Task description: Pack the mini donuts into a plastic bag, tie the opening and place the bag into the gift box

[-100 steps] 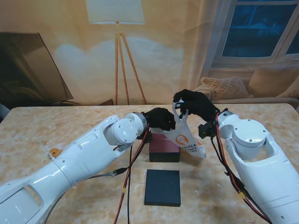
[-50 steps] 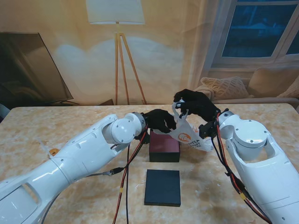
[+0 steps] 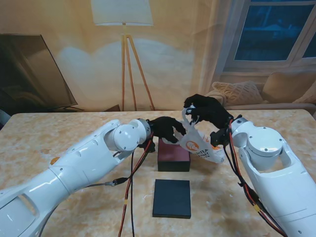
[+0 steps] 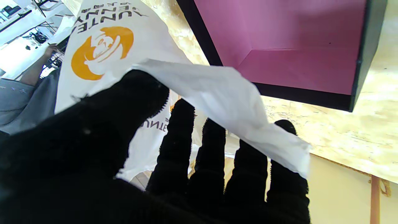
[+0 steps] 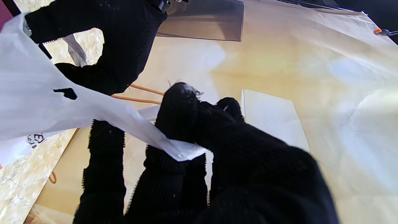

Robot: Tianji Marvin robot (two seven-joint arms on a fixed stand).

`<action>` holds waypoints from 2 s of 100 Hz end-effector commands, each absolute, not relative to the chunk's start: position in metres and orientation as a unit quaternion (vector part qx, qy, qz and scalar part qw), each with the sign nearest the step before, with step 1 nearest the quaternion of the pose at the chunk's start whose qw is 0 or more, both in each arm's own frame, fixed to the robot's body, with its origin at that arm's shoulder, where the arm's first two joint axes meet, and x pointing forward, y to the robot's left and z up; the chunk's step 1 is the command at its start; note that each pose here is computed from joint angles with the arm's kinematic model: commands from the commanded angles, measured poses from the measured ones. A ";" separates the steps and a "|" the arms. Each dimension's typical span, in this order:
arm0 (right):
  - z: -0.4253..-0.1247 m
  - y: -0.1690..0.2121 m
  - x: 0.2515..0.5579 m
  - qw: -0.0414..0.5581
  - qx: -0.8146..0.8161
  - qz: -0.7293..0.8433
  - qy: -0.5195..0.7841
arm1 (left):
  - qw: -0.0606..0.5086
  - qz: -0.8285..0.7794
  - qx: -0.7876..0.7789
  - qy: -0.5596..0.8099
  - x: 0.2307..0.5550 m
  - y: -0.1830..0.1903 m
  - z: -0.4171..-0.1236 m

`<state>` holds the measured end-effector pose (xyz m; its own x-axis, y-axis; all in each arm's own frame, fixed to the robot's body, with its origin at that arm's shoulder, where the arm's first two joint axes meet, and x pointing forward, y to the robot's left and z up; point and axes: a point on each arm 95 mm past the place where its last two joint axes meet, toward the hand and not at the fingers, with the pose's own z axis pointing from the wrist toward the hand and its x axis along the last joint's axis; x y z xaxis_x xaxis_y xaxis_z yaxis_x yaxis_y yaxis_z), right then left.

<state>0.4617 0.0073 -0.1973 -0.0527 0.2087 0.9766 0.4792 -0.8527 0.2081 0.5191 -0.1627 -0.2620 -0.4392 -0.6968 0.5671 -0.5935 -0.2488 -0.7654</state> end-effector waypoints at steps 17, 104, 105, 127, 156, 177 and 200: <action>-0.201 0.012 0.459 0.100 -0.684 -0.674 -0.262 | 0.051 -0.596 -0.518 0.611 0.513 -0.166 -0.257; -0.199 0.008 0.461 0.082 -0.683 -0.676 -0.265 | 0.044 -0.672 -0.462 0.577 0.486 -0.184 -0.234; -0.199 0.008 0.461 0.083 -0.683 -0.676 -0.265 | 0.043 -0.672 -0.462 0.577 0.486 -0.185 -0.234; -0.196 0.006 0.460 0.092 -0.685 -0.673 -0.262 | -0.006 -0.678 -0.494 0.544 0.492 -0.192 -0.242; -0.193 0.005 0.458 0.112 -0.685 -0.667 -0.271 | -0.031 -0.669 -0.515 0.535 0.497 -0.195 -0.251; -0.191 0.006 0.455 0.128 -0.683 -0.660 -0.286 | -0.009 -0.668 -0.523 0.529 0.501 -0.196 -0.253; -0.192 0.003 0.453 0.143 -0.685 -0.656 -0.283 | 0.013 -0.667 -0.529 0.525 0.503 -0.195 -0.253</action>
